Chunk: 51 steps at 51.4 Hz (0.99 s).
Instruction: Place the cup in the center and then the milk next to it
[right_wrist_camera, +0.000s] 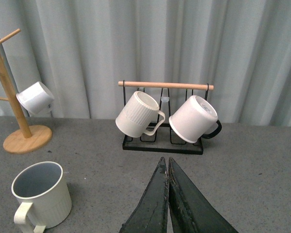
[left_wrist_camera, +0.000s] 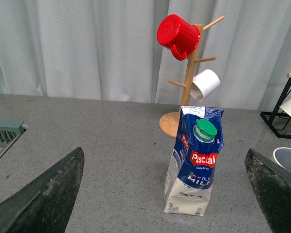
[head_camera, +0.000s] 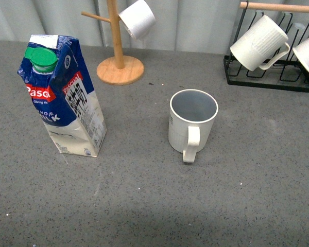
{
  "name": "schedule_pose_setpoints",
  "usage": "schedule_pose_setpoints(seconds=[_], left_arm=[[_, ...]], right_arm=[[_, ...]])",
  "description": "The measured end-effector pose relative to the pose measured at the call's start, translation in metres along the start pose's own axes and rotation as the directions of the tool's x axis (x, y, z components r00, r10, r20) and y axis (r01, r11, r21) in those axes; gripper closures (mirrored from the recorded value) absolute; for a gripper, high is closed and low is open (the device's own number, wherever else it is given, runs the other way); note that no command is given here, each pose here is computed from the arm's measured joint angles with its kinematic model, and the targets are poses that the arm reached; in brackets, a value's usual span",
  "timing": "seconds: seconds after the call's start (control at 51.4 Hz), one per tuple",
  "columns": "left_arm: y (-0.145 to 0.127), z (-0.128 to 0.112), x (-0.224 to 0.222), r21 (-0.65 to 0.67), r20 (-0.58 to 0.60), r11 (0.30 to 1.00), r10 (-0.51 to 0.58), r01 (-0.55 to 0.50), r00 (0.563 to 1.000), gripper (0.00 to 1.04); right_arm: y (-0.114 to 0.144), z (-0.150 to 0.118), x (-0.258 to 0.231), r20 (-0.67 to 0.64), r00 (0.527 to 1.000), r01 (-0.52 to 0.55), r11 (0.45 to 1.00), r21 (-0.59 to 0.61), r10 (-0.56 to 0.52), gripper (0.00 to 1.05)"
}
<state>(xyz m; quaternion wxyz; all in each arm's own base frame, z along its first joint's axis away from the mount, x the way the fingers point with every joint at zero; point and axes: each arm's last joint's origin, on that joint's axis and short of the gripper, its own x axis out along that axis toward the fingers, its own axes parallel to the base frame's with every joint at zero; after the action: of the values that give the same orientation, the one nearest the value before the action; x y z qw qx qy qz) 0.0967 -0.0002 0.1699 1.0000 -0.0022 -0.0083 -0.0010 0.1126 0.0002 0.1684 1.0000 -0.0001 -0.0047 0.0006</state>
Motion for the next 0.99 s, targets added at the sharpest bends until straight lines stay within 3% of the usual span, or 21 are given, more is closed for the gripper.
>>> schedule_pose_setpoints(seconds=[0.641, 0.991], left_arm=[[0.000, 0.000, 0.000, 0.000, 0.000, 1.000, 0.000, 0.000, 1.000, 0.07], [0.000, 0.000, 0.000, 0.000, 0.000, 1.000, 0.000, 0.000, 1.000, 0.07]], right_arm=[[0.000, -0.003, -0.015, -0.007, 1.000, -0.003, 1.000, 0.000, 0.003, 1.04], [0.000, -0.003, -0.015, -0.007, 1.000, -0.003, 1.000, 0.000, 0.003, 0.50]])
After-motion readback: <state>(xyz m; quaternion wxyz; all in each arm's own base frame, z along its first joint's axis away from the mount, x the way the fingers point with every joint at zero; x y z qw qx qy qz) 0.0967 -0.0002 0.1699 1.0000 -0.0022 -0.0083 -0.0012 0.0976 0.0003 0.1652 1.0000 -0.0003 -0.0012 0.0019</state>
